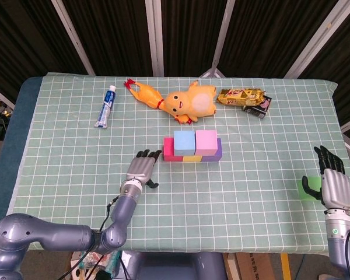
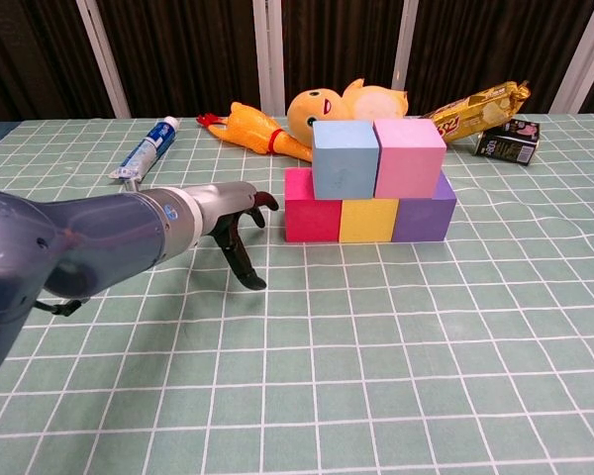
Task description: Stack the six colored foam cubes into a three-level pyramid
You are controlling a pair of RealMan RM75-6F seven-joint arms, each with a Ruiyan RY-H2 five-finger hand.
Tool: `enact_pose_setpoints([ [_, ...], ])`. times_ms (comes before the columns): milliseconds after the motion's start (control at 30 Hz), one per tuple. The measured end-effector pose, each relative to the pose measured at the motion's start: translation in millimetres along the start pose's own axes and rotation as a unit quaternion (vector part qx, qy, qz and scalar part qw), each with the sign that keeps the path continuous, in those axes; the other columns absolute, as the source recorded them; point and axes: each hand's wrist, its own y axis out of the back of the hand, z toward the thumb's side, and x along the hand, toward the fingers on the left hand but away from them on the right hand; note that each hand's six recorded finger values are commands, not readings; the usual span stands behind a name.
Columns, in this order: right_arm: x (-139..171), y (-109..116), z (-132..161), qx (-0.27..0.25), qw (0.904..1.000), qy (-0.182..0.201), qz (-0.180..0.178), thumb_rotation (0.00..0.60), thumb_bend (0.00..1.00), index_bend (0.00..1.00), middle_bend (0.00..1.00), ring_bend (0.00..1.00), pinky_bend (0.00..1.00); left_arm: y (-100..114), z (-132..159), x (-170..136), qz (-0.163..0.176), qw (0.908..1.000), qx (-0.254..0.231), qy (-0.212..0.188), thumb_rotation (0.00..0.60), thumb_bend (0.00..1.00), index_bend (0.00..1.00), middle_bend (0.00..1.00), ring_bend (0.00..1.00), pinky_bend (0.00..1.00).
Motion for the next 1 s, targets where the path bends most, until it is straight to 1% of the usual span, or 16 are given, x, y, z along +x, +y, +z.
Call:
enact_pose_setpoints([
  [233, 0.2, 0.1, 0.9, 0.000, 1.0000, 0.002, 0.001, 0.600, 0.47, 0.00, 0.00, 0.00, 0.00, 9.5, -14.8, -13.0, 0.006, 1.0000, -0.001, 0.000, 0.600, 0.27, 0.00, 0.12, 0.01, 0.03],
  [467, 0.0, 1.4, 1.4, -0.002, 1.0000, 0.003, -0.001, 0.600, 0.47, 0.00, 0.00, 0.00, 0.00, 31.5, -34.9, -40.3, 0.033, 0.9993, -0.010, -0.013, 0.600, 0.25, 0.00, 0.12, 0.01, 0.03],
  [567, 0.4, 1.9, 2.6, -0.003, 1.0000, 0.005, -0.002, 0.600, 0.47, 0.00, 0.00, 0.00, 0.00, 44.0, -46.4, -57.9, 0.052, 0.9982, -0.023, -0.020, 0.600, 0.22, 0.00, 0.11, 0.01, 0.03],
  [767, 1.9, 2.1, 3.8, -0.001, 1.0000, 0.005, 0.001, 0.600, 0.43, 0.00, 0.00, 0.00, 0.00, 72.8, -78.0, -95.7, 0.113, 0.9922, -0.047, -0.024, 0.600, 0.16, 0.00, 0.09, 0.01, 0.03],
  [900, 2.1, 4.8, 6.0, 0.001, 1.0000, 0.004, 0.004, 0.600, 0.38, 0.00, 0.00, 0.00, 0.00, 90.8, -106.4, -123.6, 0.152, 0.9873, -0.045, -0.015, 0.600, 0.14, 0.00, 0.06, 0.01, 0.03],
  [1000, 3.0, 6.6, 8.3, 0.009, 0.9999, 0.006, 0.008, 0.600, 0.34, 0.00, 0.00, 0.00, 0.00, 99.5, -120.5, -142.0, 0.174, 0.9835, -0.047, -0.014, 0.600, 0.13, 0.00, 0.05, 0.01, 0.03],
])
